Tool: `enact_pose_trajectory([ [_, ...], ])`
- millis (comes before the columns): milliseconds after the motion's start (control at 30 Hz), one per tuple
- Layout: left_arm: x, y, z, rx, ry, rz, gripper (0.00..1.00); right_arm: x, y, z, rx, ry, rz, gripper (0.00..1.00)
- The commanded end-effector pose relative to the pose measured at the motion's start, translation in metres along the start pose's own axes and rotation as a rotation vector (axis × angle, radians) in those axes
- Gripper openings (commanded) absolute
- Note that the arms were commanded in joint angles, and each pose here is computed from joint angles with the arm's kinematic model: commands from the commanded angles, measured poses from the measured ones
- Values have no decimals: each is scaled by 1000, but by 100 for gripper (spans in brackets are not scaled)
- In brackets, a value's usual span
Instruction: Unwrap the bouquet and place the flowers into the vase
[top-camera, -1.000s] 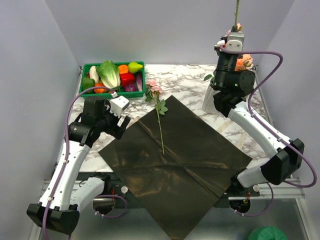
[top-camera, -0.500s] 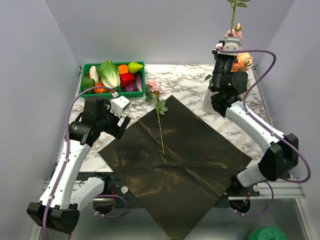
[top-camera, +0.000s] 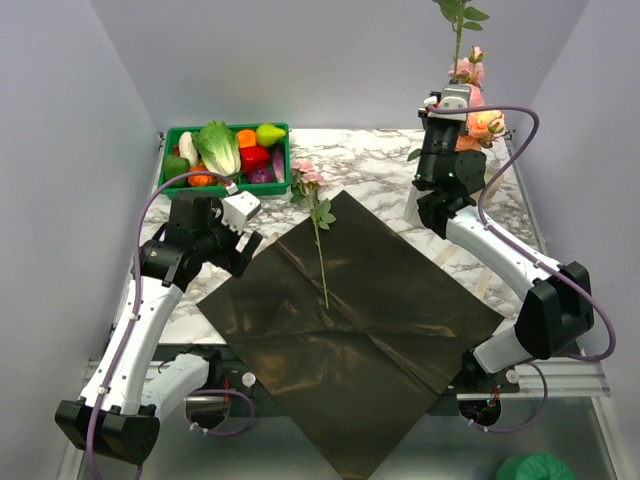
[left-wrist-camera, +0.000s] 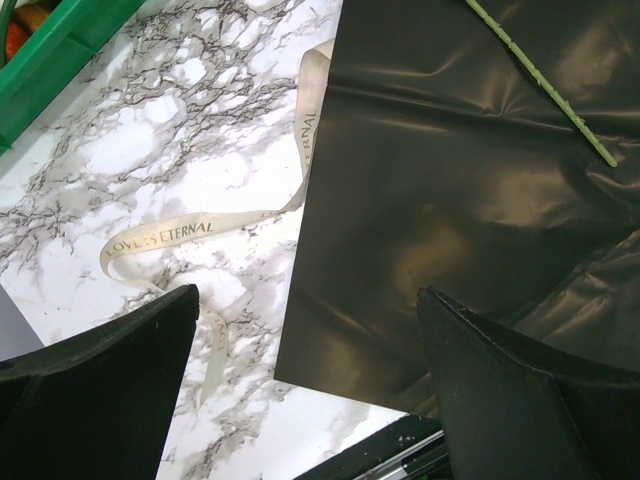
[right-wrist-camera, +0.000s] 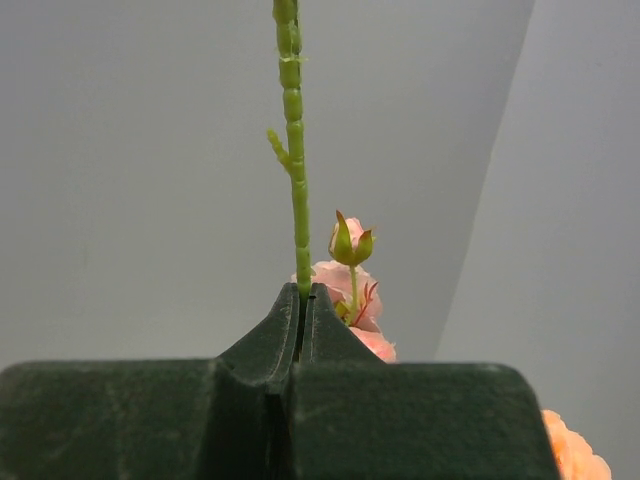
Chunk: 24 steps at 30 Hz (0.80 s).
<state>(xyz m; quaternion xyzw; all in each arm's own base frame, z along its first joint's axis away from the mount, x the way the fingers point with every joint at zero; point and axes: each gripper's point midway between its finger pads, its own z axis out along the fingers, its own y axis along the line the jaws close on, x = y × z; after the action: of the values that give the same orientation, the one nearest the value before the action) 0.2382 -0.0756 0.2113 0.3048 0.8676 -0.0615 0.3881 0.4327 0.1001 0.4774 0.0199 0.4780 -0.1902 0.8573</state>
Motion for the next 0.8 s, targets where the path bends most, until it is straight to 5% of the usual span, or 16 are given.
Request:
enact_pose_trajectory([
  [0, -1, 6, 0, -26, -8, 10, 99, 13, -9, -5, 44, 59, 47, 10],
  [33, -1, 6, 0, -26, -10, 8, 99, 13, -11, -7, 47, 71, 56, 21],
  [267, -4, 5, -3, -24, -19, 8, 99, 30, -15, -37, 47, 154, 119, 37],
  [367, -6, 4, -4, -18, -22, 6, 99, 39, -9, -49, 27, 199, 114, 64],
  [500, -7, 3, -6, -16, -28, -1, 99, 37, -18, -67, 59, 248, 164, 70],
  [633, -8, 1, -6, -8, -34, -6, 99, 45, 6, -97, -59, 355, 234, 88],
  [767, -10, 0, -10, -7, -44, -11, 99, 62, 13, -139, -40, 483, 241, 91],
])
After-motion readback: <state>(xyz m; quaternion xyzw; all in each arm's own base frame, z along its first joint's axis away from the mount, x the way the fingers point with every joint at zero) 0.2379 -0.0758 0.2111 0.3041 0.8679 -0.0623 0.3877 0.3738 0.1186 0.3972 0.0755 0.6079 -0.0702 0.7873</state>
